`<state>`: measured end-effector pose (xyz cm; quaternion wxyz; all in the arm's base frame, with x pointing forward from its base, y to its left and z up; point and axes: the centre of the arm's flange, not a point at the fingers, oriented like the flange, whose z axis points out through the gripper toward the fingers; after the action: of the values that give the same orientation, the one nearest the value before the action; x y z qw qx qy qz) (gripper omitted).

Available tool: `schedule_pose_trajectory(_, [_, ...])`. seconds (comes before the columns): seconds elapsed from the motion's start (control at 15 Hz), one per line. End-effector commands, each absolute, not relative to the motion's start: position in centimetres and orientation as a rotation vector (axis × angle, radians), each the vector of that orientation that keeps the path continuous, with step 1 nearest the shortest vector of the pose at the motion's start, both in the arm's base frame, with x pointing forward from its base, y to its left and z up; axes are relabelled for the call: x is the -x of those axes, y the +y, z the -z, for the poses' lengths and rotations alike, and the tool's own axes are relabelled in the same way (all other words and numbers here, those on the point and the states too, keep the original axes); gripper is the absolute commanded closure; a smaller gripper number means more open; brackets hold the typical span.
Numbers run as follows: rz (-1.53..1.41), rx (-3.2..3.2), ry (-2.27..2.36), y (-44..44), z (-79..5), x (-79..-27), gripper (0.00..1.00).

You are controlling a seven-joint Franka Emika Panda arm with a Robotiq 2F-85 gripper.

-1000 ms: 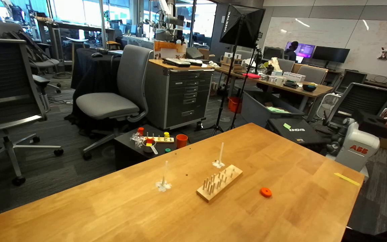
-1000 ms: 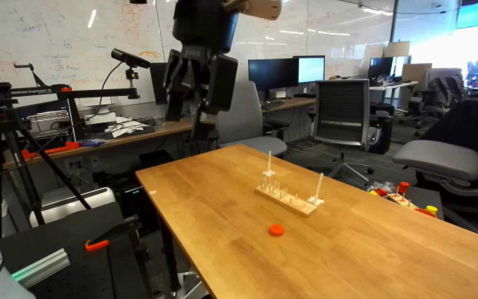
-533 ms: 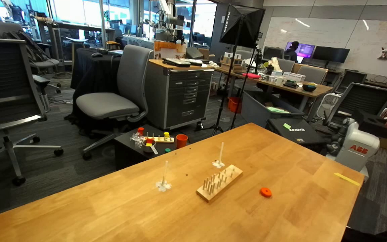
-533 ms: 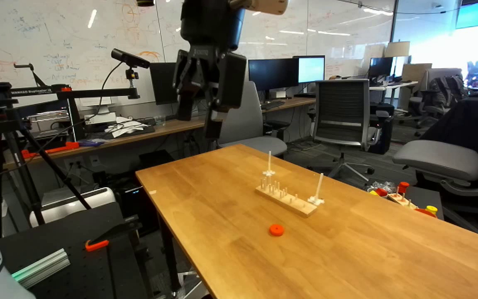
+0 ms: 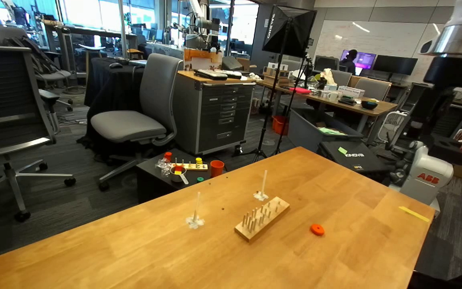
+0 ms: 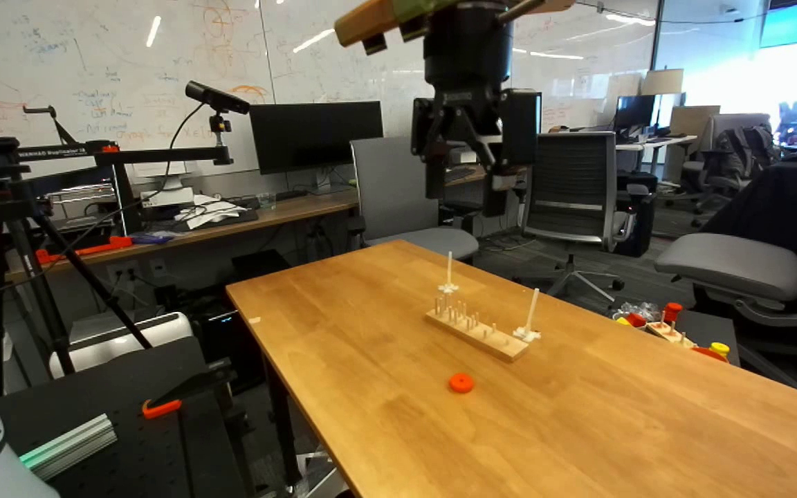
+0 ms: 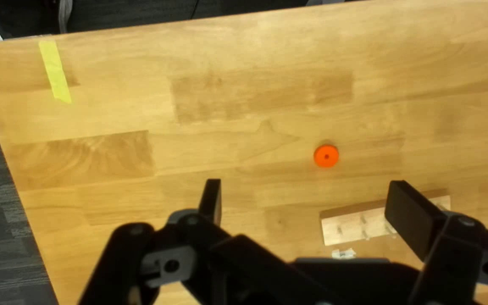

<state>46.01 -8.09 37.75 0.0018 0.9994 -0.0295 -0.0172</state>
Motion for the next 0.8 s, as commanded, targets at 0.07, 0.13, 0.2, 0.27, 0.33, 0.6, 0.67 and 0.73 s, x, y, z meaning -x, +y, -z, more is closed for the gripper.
schedule_pose_trajectory(0.07, [0.067,-3.095,-0.175,-7.5,-34.1,-55.4,0.00])
schedule_pose_trajectory(0.13, [0.088,-3.091,-0.185,-7.1,-32.7,-56.7,0.00])
schedule_pose_trajectory(0.2, [0.112,-3.086,-0.188,-6.6,-31.4,-57.8,0.00])
schedule_pose_trajectory(0.27, [0.137,-3.080,-0.187,-6.1,-30.0,-58.8,0.00])
schedule_pose_trajectory(0.33, [0.169,-3.076,-0.191,-5.8,-28.4,-59.8,0.00])
schedule_pose_trajectory(0.6, [0.277,-3.064,-0.144,-3.7,-23.0,-62.4,0.00])
schedule_pose_trajectory(0.67, [0.301,-3.067,-0.136,-3.2,-21.9,-62.6,0.00])
schedule_pose_trajectory(0.73, [0.323,-3.064,-0.118,-2.5,-20.8,-62.9,0.00])
